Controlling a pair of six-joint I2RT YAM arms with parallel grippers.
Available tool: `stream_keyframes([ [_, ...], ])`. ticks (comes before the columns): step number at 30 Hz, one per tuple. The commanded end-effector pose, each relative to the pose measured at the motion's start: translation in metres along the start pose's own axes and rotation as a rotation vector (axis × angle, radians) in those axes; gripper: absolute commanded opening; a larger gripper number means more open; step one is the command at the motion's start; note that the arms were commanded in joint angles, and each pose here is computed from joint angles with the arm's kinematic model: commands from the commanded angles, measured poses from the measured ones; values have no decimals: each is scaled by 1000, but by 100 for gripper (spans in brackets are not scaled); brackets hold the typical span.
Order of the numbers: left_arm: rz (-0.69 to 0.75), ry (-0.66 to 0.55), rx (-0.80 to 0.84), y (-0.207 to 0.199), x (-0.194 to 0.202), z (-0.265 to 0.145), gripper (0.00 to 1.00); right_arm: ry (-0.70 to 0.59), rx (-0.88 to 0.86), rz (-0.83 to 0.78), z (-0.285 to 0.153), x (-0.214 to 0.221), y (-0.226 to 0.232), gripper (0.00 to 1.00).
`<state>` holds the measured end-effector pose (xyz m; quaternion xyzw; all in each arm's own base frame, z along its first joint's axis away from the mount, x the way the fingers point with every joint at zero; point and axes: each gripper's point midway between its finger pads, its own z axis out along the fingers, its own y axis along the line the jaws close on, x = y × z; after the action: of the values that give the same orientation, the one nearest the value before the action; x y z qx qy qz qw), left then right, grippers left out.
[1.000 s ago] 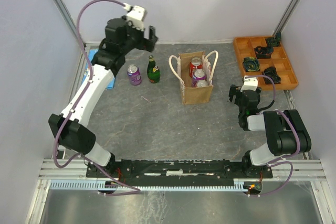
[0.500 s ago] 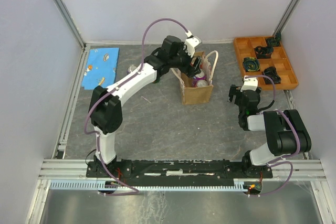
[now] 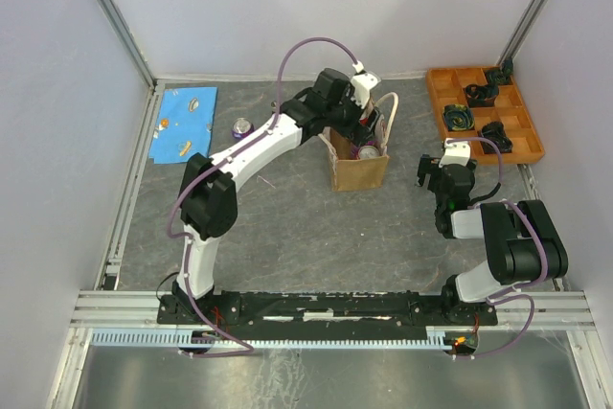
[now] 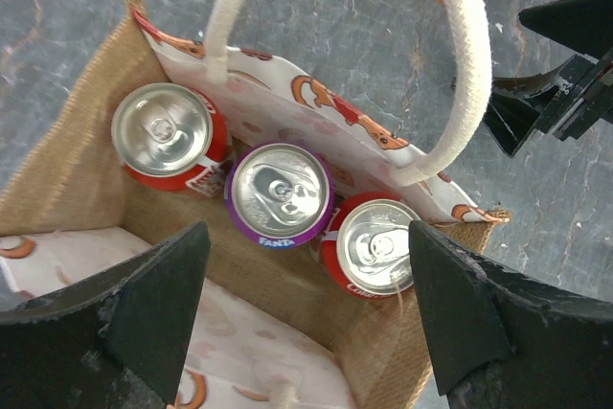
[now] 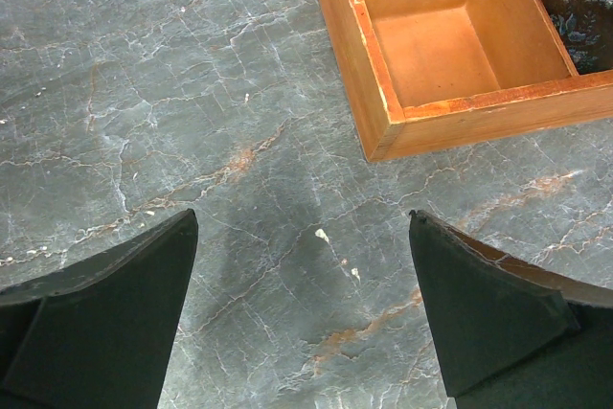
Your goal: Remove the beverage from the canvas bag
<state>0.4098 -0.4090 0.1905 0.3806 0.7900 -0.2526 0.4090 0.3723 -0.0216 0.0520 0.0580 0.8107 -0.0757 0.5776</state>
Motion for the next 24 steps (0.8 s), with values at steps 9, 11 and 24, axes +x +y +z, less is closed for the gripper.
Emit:
stream_keyframes([
  [9,-100,61,-148,-13,22,4,94,-60,-7,12,5,-22,2,99],
  [11,-117,64,-156,-14,29,7,94,-59,-7,12,5,-21,2,99],
  [24,-164,49,-144,-22,33,18,95,-60,-7,12,5,-22,2,99],
])
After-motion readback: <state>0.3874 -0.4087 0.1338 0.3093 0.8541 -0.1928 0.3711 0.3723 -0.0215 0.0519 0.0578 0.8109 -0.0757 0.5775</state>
